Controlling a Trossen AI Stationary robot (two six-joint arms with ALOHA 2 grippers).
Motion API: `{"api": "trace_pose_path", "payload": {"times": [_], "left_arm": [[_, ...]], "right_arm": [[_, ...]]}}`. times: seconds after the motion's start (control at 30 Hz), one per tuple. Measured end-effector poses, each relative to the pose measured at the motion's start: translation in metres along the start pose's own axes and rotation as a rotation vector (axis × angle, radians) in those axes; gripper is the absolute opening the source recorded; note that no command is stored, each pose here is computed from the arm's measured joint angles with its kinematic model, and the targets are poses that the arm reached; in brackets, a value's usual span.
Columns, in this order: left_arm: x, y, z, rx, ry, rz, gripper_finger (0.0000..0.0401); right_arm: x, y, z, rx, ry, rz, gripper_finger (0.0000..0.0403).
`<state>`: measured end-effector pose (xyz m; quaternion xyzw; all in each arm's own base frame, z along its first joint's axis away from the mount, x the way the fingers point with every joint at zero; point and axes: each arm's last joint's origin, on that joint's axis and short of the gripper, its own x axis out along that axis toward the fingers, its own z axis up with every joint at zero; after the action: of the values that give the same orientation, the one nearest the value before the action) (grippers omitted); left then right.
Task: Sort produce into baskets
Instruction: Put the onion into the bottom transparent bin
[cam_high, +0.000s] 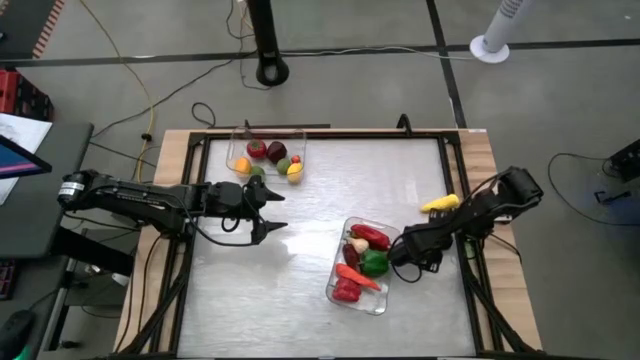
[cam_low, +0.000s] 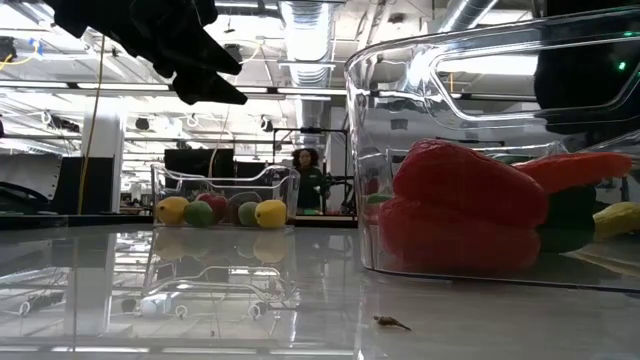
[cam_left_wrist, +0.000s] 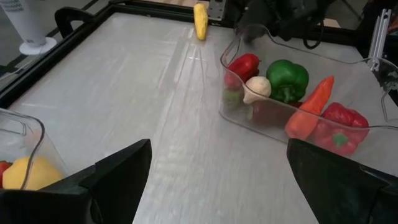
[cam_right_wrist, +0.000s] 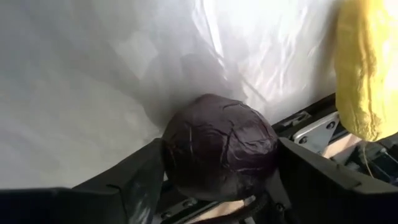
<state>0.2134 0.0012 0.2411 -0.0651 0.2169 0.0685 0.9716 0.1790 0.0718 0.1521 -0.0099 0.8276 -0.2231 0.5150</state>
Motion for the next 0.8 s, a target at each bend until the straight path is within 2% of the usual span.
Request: {"api": "trace_pose_path", "payload": {"times": [0.23, 0.4, 0.47, 0.63, 0.7, 0.8], "left_arm": [[0.0, 0.0, 0.0, 0.0, 0.0, 0.0, 0.0361], [0.0, 0.0, 0.0, -0.011, -0.004, 0.001, 0.0361], [0.0, 0.0, 0.001, -0.021, -0.006, 0.001, 0.0361], [0.0, 0.0, 0.001, -0.023, -0.006, -0.001, 0.0361], [0.0, 0.0, 0.001, -0.024, -0.006, -0.001, 0.0361], [0.0, 0.0, 0.001, -0.024, -0.012, -0.003, 0.0361]], "right_arm": [[-0.01, -0.003, -0.01, 0.047, -0.065, 0.004, 0.0295], [-0.034, -0.005, -0.018, 0.09, -0.146, 0.071, 0.0293], [-0.05, -0.004, -0.022, 0.103, -0.194, 0.128, 0.0293], [-0.097, -0.004, -0.04, 0.117, -0.314, 0.356, 0.0293], [-0.113, -0.005, -0.047, 0.109, -0.409, 0.43, 0.0293], [-0.131, -0.006, -0.052, 0.111, -0.612, 0.477, 0.0294]]}}
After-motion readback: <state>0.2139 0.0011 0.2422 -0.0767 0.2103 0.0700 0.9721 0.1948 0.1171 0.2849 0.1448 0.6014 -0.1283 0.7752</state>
